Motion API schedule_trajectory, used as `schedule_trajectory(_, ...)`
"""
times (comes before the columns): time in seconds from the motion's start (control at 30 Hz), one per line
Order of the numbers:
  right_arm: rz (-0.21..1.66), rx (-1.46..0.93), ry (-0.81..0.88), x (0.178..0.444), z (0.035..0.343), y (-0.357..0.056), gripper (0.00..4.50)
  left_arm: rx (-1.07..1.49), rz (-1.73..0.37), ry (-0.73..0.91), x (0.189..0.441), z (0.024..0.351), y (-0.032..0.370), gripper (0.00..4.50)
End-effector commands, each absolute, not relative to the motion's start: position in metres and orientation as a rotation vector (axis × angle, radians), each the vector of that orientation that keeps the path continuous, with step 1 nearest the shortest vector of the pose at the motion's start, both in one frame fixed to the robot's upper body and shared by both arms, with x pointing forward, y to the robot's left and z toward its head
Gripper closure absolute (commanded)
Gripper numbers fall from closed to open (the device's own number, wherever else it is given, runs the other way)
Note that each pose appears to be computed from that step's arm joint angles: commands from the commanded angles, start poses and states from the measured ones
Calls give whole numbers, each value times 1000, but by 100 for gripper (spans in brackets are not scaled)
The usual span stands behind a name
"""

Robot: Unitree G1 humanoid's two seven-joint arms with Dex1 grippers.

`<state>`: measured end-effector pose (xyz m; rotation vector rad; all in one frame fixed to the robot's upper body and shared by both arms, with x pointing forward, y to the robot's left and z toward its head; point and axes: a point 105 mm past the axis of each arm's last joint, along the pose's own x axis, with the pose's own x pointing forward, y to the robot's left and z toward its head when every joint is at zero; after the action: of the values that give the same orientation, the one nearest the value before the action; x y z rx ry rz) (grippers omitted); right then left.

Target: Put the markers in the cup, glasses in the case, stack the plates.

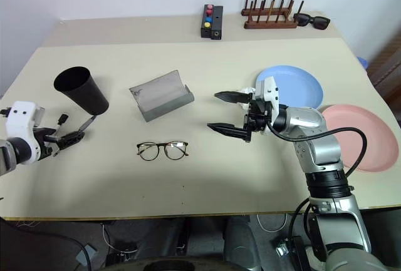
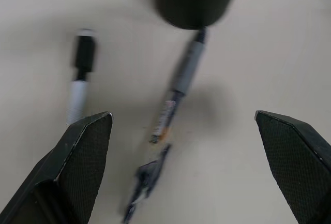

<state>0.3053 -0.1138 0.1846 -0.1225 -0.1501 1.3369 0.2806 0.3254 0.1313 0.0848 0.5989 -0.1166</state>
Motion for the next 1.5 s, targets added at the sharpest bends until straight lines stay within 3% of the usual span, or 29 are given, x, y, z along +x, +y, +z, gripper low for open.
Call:
schedule_trajectory(0.03, 1339, -141, -208, 302, 195, -112, 11, 117, -127, 608, 284, 140, 334, 0)
schedule_trajectory(0.5, 1316, -147, -210, 301, 194, -114, 11, 204, -260, 735, 309, 125, 344, 0)
schedule_trajectory(0.93, 1286, -164, -211, 300, 193, -119, 11, 218, -370, 809, 313, 112, 326, 0)
schedule_trajectory(1.03, 1285, -163, -212, 300, 194, -119, 0, 221, -369, 815, 312, 112, 327, 81)
schedule_trajectory(1.27, 1289, -160, -210, 299, 193, -117, 0, 219, -363, 819, 307, 111, 330, 428)
schedule_trajectory(1.5, 1297, -153, -219, 302, 194, -112, 0, 199, -361, 795, 299, 115, 329, 440)
